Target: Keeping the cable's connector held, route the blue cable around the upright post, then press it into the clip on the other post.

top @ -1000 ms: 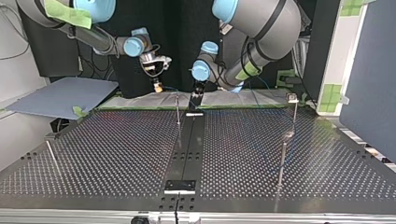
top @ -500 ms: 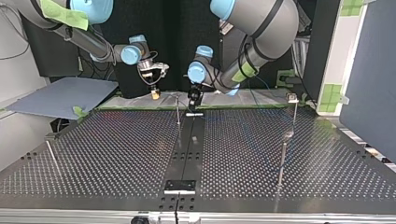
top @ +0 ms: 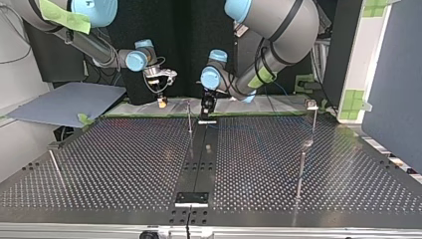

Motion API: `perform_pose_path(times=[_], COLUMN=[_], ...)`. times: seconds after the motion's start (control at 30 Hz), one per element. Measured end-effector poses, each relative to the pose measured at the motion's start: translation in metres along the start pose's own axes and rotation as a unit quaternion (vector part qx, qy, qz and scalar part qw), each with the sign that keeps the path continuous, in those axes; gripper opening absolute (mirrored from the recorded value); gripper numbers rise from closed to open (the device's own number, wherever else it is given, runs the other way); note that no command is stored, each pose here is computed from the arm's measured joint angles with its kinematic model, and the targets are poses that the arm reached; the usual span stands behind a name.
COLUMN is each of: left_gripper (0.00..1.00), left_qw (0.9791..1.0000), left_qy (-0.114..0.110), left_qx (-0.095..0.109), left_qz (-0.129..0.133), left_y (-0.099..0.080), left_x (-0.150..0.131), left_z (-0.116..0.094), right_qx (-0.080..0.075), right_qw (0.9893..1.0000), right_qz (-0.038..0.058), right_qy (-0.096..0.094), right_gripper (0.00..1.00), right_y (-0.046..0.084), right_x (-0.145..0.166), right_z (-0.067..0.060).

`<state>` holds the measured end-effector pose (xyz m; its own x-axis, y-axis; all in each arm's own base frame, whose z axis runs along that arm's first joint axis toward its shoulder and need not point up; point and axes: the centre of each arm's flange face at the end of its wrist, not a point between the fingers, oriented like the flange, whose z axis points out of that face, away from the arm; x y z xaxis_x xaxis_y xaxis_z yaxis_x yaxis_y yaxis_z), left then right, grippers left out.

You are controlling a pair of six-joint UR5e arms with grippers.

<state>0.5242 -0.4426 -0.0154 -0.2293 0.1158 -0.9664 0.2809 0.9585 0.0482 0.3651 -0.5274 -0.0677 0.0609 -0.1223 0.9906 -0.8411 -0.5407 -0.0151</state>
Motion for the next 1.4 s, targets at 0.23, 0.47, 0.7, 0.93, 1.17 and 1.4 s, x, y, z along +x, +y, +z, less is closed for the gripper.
perform_pose_path(times=[0.23,0.47,0.7,0.93,1.17,1.4], left_gripper=[0.77,1.00,1.00,1.00,1.00,1.00], left_qw=[0.9997,0.9986,0.9959,0.9933,0.9918,0.9917], left_qy=[-0.001,0.004,0.032,0.059,0.061,0.062], left_qx=[0.010,0.009,0.037,0.056,0.087,0.090], left_qz=[0.022,0.051,0.076,0.082,0.072,0.067], left_y=[-0.004,-0.006,-0.016,-0.025,-0.040,-0.042], left_x=[-0.003,-0.015,-0.011,-0.005,-0.004,-0.004], left_z=[-0.001,-0.007,-0.017,-0.027,-0.034,-0.035], right_qx=[0.000,0.000,0.000,0.000,0.000,0.000], right_qw=[1.0000,1.0000,1.0000,1.0000,1.0000,1.0000], right_qz=[0.0001,0.0001,0.0005,0.0006,0.0008,0.0009], right_qy=[0.000,-0.001,-0.002,-0.002,-0.002,-0.003], right_gripper=[0.00,0.00,0.00,0.00,0.00,0.00], right_y=[0.000,0.000,0.000,0.000,0.000,0.000], right_x=[0.000,0.000,-0.001,0.000,-0.001,-0.001], right_z=[0.000,0.000,0.000,0.000,0.000,-0.001])
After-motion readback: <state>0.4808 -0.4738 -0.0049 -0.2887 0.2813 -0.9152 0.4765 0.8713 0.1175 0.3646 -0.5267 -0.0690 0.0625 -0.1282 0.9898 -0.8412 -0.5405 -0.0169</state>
